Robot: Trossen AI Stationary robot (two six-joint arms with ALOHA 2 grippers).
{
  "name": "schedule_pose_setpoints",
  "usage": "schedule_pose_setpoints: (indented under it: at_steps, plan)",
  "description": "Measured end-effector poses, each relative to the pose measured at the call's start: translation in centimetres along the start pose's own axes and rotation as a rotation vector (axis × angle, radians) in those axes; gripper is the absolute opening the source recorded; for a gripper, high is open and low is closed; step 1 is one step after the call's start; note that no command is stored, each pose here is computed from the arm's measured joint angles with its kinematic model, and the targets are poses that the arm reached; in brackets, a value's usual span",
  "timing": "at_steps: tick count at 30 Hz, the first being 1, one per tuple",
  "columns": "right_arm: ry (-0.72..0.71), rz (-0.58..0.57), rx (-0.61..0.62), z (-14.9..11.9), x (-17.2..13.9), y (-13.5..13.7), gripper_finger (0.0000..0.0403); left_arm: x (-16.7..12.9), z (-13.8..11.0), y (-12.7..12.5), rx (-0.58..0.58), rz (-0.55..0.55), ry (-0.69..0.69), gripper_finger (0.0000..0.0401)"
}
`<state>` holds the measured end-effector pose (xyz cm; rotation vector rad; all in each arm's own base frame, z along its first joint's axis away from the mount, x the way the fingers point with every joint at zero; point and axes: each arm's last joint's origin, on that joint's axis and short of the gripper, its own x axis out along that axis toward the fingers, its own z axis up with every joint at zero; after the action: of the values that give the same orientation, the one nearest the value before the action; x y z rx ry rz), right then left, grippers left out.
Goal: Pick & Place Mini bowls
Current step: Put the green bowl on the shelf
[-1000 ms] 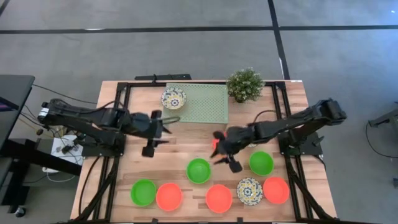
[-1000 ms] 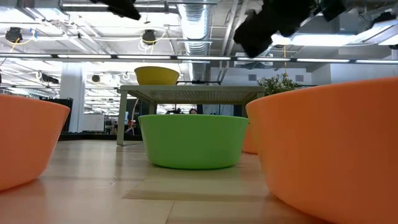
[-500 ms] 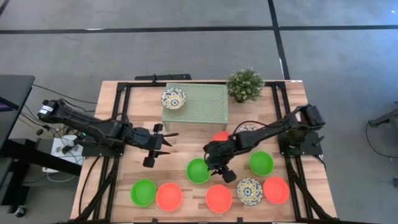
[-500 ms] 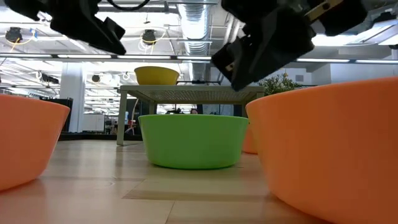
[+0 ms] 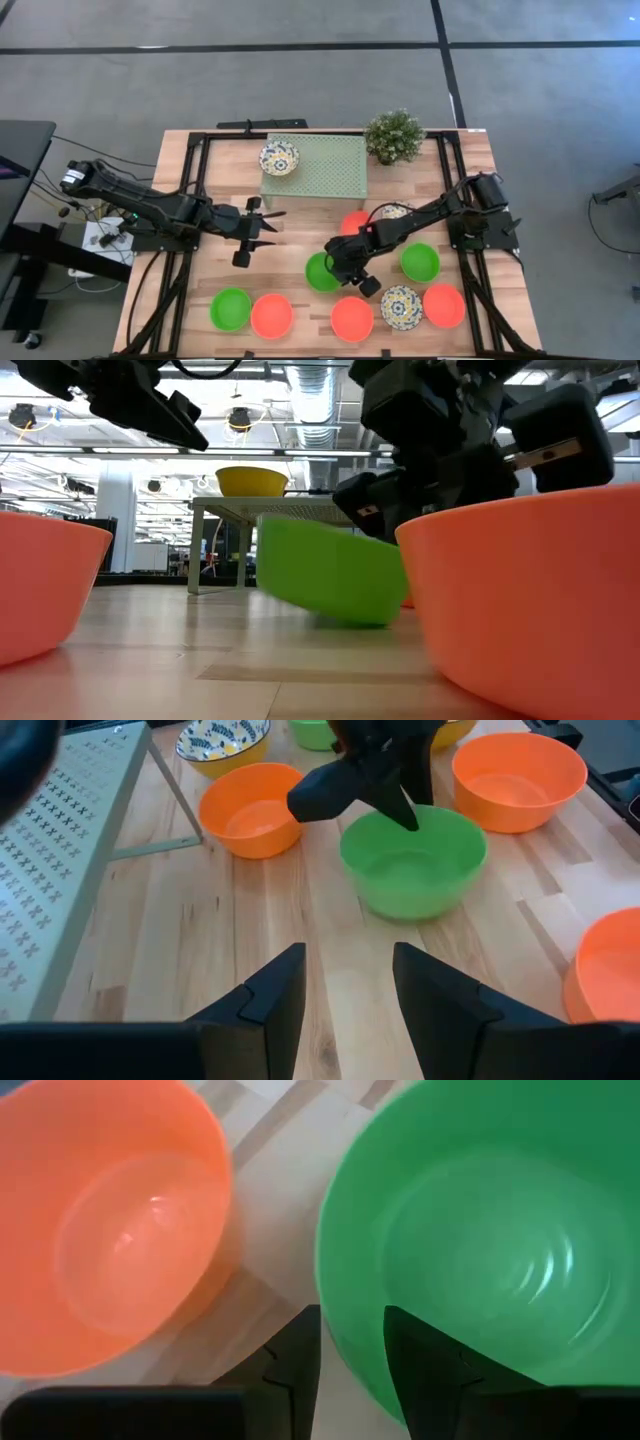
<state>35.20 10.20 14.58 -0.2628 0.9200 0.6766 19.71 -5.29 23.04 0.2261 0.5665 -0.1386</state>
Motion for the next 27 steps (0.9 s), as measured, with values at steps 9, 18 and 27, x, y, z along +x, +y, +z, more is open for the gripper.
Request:
schedule_pose_setpoints:
  at_steps: [9, 18, 27]
  plan:
    - [0.013, -0.049, -0.025, 0.0, -0.2, -0.1, 0.0061, 0.0, 0.1, 0.0, -0.002, 0.001, -0.010, 0.0153]
    - [-0.034, -0.069, -0.034, 0.6, -0.3, -0.3, 0.0016, 0.0, 0.1, 0.0, -0.002, 0.001, -0.012, 0.0153]
    - [0.012, -0.083, -0.020, 3.2, -2.6, -0.4, 0.0005, 0.0, 0.2, 0.0, -0.004, 0.001, -0.021, 0.0153]
